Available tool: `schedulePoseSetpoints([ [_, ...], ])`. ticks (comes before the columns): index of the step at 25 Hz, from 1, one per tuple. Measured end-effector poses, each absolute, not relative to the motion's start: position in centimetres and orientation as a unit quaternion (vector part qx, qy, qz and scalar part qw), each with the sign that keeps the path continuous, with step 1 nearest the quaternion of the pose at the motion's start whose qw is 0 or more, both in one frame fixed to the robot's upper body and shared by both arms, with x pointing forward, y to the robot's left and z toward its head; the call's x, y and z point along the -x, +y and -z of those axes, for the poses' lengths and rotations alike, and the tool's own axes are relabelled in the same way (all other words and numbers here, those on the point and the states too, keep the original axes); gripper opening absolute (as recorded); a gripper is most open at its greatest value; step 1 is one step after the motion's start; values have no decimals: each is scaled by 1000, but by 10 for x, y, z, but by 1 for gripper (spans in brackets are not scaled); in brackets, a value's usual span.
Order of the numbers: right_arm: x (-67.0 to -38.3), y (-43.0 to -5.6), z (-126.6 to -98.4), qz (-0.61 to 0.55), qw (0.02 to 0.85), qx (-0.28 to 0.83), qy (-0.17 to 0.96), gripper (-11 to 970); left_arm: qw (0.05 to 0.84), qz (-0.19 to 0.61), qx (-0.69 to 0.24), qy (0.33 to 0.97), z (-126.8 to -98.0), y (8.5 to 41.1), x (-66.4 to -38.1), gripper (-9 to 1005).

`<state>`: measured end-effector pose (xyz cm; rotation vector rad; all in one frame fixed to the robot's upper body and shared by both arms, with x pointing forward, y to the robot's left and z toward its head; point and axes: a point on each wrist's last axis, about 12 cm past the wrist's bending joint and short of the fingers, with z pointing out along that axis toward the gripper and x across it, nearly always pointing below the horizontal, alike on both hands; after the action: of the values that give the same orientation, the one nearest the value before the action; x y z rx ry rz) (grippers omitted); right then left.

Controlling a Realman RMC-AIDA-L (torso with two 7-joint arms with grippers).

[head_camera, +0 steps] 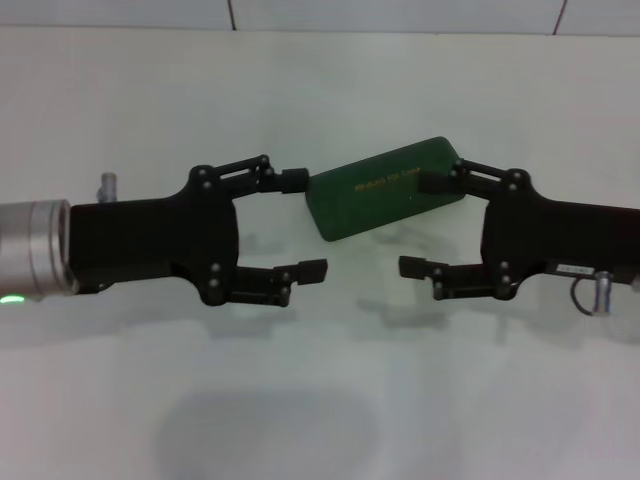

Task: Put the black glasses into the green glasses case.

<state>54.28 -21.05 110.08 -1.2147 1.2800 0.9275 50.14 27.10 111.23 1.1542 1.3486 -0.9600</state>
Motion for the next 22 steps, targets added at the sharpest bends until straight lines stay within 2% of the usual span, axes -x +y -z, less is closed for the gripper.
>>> schedulePoseSetpoints([
  [4,-543,-204,-1099,-386,550,516,532,835,534,411,-465,574,-1103,275,-498,893],
  [6,-543,-202,-1099,-384,551,516,531,874,533,414,-462,575,-1099,275,-496,893],
  [22,-540,-204,-1094,-383,551,511,538,874,531,413,-479,564,-1094,288,-481,893],
])
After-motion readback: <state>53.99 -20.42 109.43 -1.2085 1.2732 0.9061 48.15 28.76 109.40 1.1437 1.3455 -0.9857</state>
